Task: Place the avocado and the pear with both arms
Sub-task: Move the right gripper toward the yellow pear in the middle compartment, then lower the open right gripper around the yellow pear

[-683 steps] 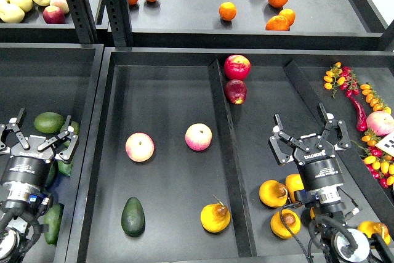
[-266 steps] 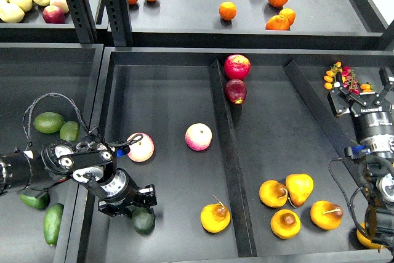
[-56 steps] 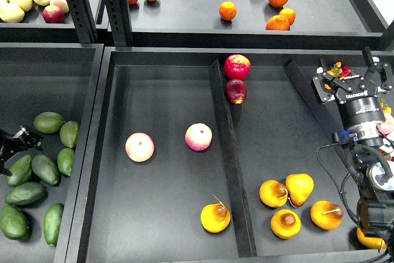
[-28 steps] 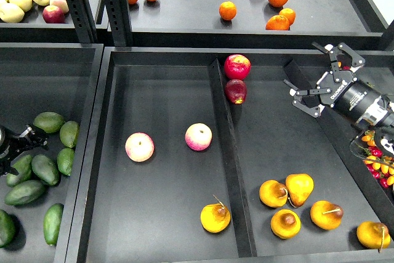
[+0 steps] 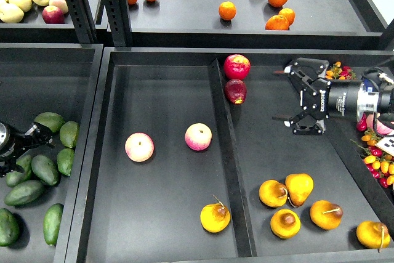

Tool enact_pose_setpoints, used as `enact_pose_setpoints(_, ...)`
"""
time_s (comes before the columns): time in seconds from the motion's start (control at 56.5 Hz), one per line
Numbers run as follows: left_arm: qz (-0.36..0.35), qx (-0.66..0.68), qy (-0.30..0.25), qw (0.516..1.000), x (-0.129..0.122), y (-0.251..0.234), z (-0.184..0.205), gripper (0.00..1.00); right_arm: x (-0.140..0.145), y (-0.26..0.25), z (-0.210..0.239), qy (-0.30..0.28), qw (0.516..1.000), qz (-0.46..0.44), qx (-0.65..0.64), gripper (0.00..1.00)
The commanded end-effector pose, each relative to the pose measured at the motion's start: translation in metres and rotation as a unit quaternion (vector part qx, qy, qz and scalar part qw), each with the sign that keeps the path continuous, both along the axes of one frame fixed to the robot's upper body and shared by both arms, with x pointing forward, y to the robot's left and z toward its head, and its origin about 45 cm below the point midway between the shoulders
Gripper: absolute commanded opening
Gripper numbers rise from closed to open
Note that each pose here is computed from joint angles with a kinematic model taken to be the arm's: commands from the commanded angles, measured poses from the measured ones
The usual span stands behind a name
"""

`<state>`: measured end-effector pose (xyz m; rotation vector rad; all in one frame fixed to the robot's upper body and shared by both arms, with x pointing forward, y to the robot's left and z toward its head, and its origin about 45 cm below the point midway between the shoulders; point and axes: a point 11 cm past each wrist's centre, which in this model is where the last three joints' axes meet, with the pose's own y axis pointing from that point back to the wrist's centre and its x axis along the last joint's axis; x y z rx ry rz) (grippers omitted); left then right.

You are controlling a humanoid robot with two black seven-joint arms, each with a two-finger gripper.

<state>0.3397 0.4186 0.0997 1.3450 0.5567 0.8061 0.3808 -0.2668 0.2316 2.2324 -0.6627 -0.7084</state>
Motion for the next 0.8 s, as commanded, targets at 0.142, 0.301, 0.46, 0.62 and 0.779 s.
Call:
enact_pose_setpoints(0.142,-0.005,-0.016,0.001,1.000,0.000,-0.014,-0.006,0.97,-0.032,0.007,-0.042,0.048,0.993,0.077,-0.081,1.00)
enact_pose_setpoints(0.301,-0.009,-0.013,0.002,1.000,0.000,-0.014,-0.007,0.98,-0.041,0.027,-0.047,0.054,0.990,0.107,-0.075,1.00)
enact_pose_setpoints(0.46,-0.008,-0.014,0.002,1.000,0.000,-0.014,-0.007,0.98,-0.045,0.039,-0.059,0.048,0.983,0.145,-0.098,1.00)
enact_pose_setpoints(0.62,-0.014,-0.020,0.006,1.000,-0.002,-0.023,-0.013,0.98,-0.062,0.053,-0.083,0.064,0.976,0.179,-0.105,1.00)
enact_pose_setpoints(0.779,-0.015,-0.024,0.001,1.000,0.001,-0.026,-0.011,0.98,-0.078,0.067,-0.104,0.073,0.967,0.216,-0.116,1.00)
